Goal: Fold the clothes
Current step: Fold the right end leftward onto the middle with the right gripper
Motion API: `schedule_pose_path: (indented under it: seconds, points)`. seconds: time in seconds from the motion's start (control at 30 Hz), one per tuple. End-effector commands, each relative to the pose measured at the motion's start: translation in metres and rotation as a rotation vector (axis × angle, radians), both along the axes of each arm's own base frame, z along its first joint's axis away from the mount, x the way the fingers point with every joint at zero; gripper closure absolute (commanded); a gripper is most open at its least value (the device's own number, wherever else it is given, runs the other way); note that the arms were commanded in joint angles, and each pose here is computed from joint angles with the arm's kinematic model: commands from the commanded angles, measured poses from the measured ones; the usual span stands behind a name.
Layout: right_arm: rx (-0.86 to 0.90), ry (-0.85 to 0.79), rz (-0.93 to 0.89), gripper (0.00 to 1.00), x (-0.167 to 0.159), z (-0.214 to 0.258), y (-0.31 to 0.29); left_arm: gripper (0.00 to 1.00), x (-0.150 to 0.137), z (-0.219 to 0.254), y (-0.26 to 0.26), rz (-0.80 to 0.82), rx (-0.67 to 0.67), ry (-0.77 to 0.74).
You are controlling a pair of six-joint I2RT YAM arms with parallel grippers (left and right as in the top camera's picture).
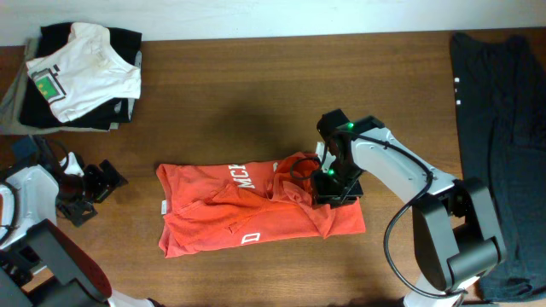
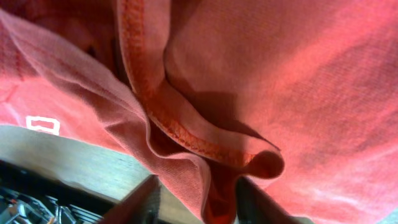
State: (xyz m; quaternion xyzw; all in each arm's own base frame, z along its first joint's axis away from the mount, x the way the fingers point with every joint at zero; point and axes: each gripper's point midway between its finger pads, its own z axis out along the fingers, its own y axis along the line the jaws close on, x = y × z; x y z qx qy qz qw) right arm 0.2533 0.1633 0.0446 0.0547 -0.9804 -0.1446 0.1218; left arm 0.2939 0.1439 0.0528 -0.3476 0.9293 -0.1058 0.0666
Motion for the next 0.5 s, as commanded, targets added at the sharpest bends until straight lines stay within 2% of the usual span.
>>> schedule_pose_path:
  seconds: [0.0, 0.13, 0.17, 0.2, 0.23, 0.33, 0.37, 0.4, 0.43, 0.47]
  points:
    - [0.017, 0.014, 0.003, 0.96, -0.005, 0.0, 0.005, 0.01, 0.003, 0.009, 0.002, 0.001, 0.002, -0.025]
    - [0.179, 0.036, 0.121, 0.96, -0.031, 0.01, 0.066, 0.01, 0.003, 0.009, 0.002, 0.001, 0.003, -0.025]
    - [0.188, 0.024, 0.193, 0.88, -0.044, 0.01, 0.083, 0.01, 0.003, 0.009, 0.002, 0.001, 0.003, -0.025]
    - [0.195, 0.016, 0.255, 0.65, -0.058, 0.009, 0.1, 0.01, 0.003, 0.009, 0.002, 0.001, 0.002, -0.025]
    - [0.199, 0.011, 0.276, 0.62, -0.062, 0.009, 0.105, 0.01, 0.003, 0.009, 0.002, 0.001, 0.003, -0.025]
    - [0.214, -0.018, 0.251, 0.62, -0.043, 0.026, 0.103, 0.01, 0.003, 0.009, 0.002, 0.001, 0.003, -0.025]
    - [0.18, -0.053, 0.217, 0.62, -0.019, 0.045, 0.088, 0.01, 0.003, 0.009, 0.002, 0.001, 0.003, -0.024]
    - [0.087, -0.101, 0.176, 0.58, 0.004, 0.056, 0.063, 0.01, 0.003, 0.009, 0.002, 0.001, 0.003, -0.024]
    - [-0.008, -0.147, 0.132, 0.37, 0.025, 0.062, 0.035, 0.01, 0.003, 0.009, 0.002, 0.001, 0.003, -0.024]
    - [-0.059, -0.174, 0.067, 0.09, 0.044, 0.061, 0.008, 0.01, 0.003, 0.009, 0.002, 0.001, 0.003, -0.025]
